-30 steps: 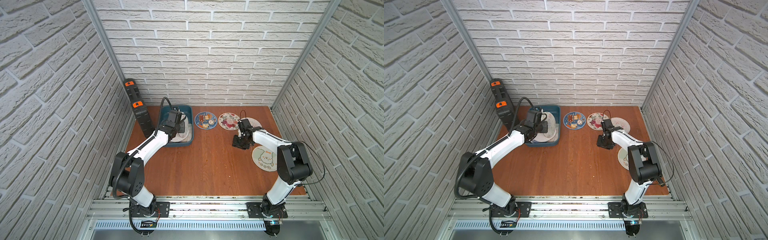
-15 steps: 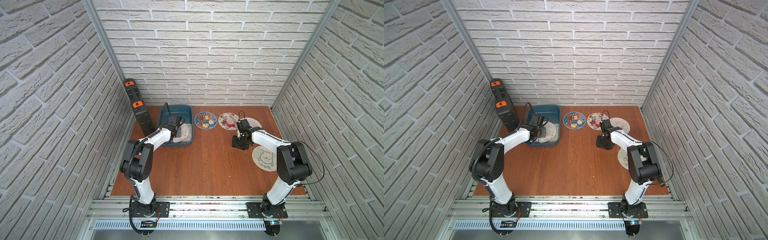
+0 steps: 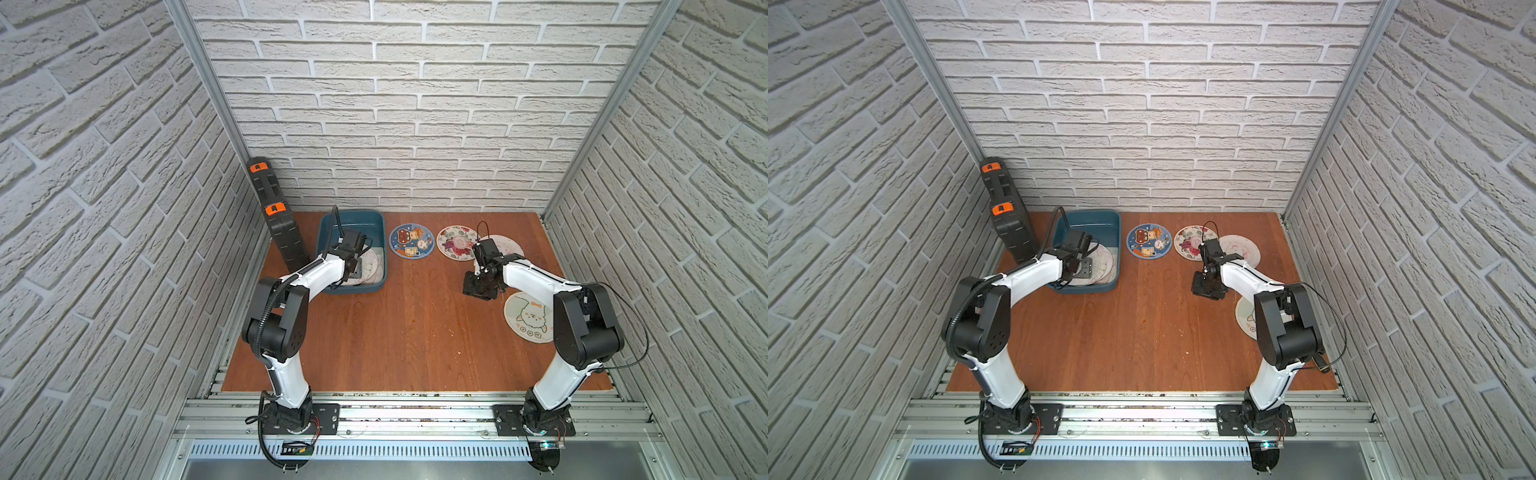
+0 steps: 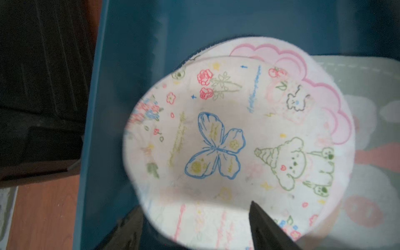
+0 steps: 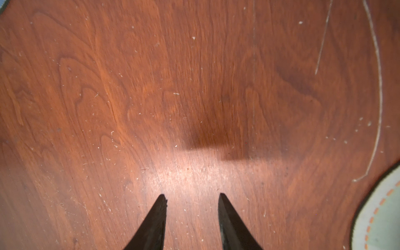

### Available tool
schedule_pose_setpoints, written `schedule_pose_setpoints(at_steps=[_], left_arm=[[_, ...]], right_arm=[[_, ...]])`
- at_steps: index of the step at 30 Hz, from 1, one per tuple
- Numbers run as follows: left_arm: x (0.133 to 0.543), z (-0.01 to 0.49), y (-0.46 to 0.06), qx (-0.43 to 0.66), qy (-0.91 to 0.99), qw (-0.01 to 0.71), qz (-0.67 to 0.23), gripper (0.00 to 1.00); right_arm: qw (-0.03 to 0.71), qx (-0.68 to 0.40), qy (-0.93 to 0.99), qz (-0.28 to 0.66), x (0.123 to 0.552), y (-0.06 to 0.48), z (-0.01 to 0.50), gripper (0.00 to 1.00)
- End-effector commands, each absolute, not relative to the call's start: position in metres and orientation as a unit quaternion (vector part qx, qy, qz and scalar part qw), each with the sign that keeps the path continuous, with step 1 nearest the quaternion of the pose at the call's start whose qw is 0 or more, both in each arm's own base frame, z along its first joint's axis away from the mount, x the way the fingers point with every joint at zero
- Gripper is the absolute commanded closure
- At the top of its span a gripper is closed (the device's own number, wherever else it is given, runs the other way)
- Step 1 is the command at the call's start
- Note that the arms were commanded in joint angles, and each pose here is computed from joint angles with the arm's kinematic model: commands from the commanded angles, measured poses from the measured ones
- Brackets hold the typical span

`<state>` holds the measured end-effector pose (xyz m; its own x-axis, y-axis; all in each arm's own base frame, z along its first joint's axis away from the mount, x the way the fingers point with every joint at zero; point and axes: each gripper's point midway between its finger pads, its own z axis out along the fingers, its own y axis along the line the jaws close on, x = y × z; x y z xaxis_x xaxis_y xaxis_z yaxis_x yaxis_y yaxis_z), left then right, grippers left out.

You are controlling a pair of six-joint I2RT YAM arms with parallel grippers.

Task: Put the coasters into the storage box
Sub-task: Place the coaster in the storage box.

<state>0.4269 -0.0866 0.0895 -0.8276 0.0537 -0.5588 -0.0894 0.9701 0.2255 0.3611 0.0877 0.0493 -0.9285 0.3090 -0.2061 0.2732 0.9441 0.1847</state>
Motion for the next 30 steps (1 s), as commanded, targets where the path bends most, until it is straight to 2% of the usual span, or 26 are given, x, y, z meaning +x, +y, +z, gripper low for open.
schedule_pose_setpoints(at_steps=[1,2,7,11,22,30], left_arm=[[0.427,0.127,-0.094,0.004,0.934,0.328,0.138,0.05],[0.427,0.134,-0.098,0.010,0.932,0.334,0.142,0.02],[0.423,0.162,-0.120,0.034,0.920,0.366,0.132,0.02],[0.419,0.173,-0.153,0.062,0.918,0.385,0.075,0.02],[0.401,0.166,-0.259,0.154,0.907,0.385,-0.074,0.02],[0.389,0.142,-0.318,0.199,0.903,0.352,-0.144,0.02]], right_arm=[[0.131,0.146,0.978,0.074,0.366,0.090,0.058,0.59],[0.132,0.145,0.978,0.073,0.365,0.089,0.058,0.59],[0.133,0.144,0.978,0.068,0.363,0.087,0.059,0.59],[0.131,0.145,0.979,0.066,0.361,0.086,0.058,0.59],[0.139,0.144,0.978,0.053,0.349,0.076,0.066,0.59],[0.139,0.195,0.970,0.031,0.330,0.031,0.078,0.59]])
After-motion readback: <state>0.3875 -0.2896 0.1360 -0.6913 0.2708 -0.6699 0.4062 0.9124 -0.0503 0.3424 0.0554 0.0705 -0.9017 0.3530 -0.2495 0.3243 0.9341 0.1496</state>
